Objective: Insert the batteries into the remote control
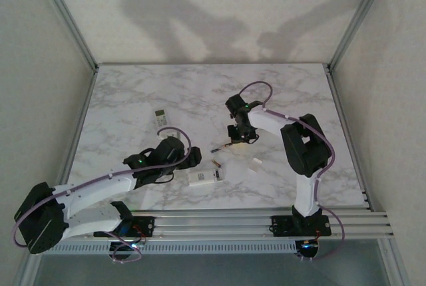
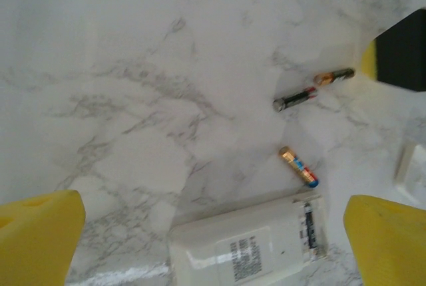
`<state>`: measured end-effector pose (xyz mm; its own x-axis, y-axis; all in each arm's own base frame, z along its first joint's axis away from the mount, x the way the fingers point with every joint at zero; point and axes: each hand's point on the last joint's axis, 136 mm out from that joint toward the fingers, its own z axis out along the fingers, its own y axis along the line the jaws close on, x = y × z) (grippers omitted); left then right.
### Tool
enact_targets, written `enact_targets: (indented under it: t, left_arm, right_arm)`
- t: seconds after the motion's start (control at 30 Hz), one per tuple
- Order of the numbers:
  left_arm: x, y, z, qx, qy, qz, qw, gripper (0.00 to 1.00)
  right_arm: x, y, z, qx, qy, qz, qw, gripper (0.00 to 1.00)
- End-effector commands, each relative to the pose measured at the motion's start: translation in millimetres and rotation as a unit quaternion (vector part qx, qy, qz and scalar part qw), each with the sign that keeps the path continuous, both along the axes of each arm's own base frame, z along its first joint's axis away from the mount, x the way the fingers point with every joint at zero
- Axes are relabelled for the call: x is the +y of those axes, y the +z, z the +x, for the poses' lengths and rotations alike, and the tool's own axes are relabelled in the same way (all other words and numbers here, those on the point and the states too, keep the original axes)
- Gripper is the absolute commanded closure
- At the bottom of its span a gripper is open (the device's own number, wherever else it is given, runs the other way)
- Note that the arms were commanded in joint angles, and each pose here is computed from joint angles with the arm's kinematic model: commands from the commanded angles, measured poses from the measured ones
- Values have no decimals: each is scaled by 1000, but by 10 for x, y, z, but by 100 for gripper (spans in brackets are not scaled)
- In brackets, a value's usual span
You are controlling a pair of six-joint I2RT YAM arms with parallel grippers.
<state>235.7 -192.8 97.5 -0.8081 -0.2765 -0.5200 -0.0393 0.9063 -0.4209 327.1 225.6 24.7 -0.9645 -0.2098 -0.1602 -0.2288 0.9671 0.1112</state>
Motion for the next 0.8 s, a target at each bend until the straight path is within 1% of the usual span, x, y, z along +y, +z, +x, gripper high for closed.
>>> enact_targets:
  t: [0.0, 0.07, 0.1, 0.23, 0.3, 0.37, 0.43, 0.53, 0.67, 0.77]
  left_arm:
    - [12, -39, -26, 9, 15, -21, 1000, 1]
    - [38, -26, -22, 6, 19, -19, 1000, 1]
    - [49, -16, -23, 4, 21, -18, 1000, 1]
    - [101, 38, 3, -9, 30, -12, 999, 1]
    - [119, 52, 7, -12, 33, -10, 999, 1]
    - [128, 60, 9, -14, 33, -8, 999, 0]
    - [136, 63, 4, -13, 32, -5, 999, 0]
    - [159, 68, -4, -12, 34, -2, 999, 0]
    - [182, 64, -16, -14, 39, -5, 999, 1]
    - [199, 53, -15, -16, 42, -5, 999, 1]
  right_arm:
    - [200, 339, -26, -24, 45, 62, 997, 74]
    - [286, 424, -53, -37, 93, 77, 992, 67]
    - [316, 444, -65, -43, 122, 74, 989, 64]
    - [385, 441, -107, -57, 235, 22, 970, 57]
    - [404, 400, -135, -52, 292, -14, 955, 55]
    - [424, 360, -145, -42, 333, -38, 941, 55]
    - [417, 318, -113, -33, 350, -59, 934, 55]
    - [403, 224, -128, -8, 368, -73, 927, 55]
    - [435, 154, -228, 16, 390, -56, 919, 55]
    - [412, 83, -259, 25, 399, -60, 915, 53]
